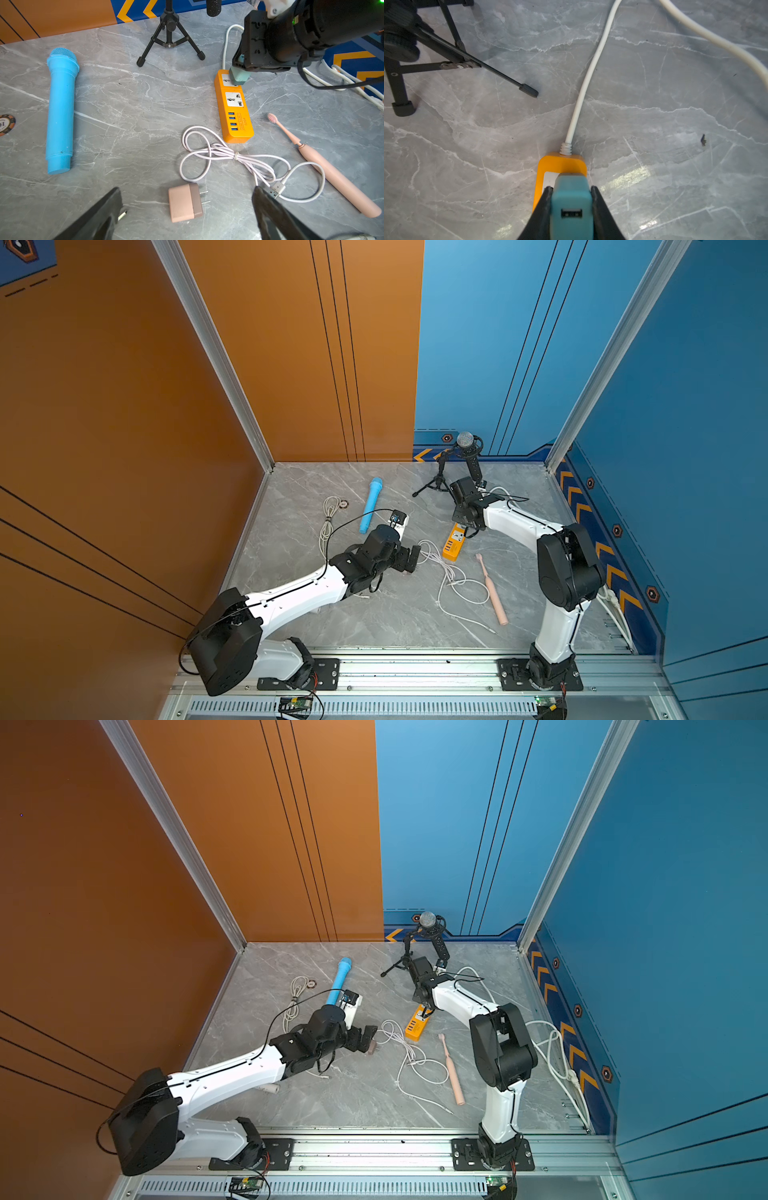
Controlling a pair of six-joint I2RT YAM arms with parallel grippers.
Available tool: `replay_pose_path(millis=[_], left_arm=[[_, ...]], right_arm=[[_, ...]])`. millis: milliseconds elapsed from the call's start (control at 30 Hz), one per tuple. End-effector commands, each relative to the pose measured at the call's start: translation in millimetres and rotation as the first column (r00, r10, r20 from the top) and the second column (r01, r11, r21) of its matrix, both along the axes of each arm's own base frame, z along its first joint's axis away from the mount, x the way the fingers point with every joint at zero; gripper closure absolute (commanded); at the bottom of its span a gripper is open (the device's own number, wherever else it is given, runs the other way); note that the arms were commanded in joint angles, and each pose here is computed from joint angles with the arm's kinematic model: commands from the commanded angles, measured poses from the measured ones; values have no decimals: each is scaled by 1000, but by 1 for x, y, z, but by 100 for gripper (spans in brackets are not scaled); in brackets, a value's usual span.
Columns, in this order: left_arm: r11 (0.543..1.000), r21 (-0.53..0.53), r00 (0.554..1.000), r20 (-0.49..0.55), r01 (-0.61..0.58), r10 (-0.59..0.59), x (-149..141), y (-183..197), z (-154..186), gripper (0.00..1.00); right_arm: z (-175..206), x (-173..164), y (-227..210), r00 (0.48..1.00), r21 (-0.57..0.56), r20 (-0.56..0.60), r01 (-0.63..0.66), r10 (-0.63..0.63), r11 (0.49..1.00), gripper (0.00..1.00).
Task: Charge the electric toothbrush
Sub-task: Insert the plug into the socket.
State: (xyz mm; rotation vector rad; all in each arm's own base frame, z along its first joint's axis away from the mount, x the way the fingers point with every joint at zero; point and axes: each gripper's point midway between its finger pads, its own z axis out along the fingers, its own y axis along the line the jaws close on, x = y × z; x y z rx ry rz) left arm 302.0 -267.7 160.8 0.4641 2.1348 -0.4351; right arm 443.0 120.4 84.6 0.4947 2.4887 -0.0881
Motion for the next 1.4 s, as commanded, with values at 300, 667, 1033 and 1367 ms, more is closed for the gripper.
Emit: replay_pose_path(millis=[300, 667, 1033, 1367], left_arm=[[1000, -20, 1000, 19, 16, -16, 0, 1, 9, 2], [1000, -14, 1000, 19, -9, 9, 1, 7, 10, 1], [1000, -4, 1000, 2, -22, 22, 6, 6, 5, 2], [999, -2, 999, -10, -38, 38, 3, 11, 11, 2]], right_arm=[[-42, -53, 33, 955, 114, -247, -141, 166, 983, 84], [-81, -77, 15, 898, -26, -424, -147, 122, 989, 84], [-105, -99, -1, 894, -24, -445, -75, 56, 997, 85], [-12, -44, 20, 978, 62, -188, -77, 87, 995, 66]])
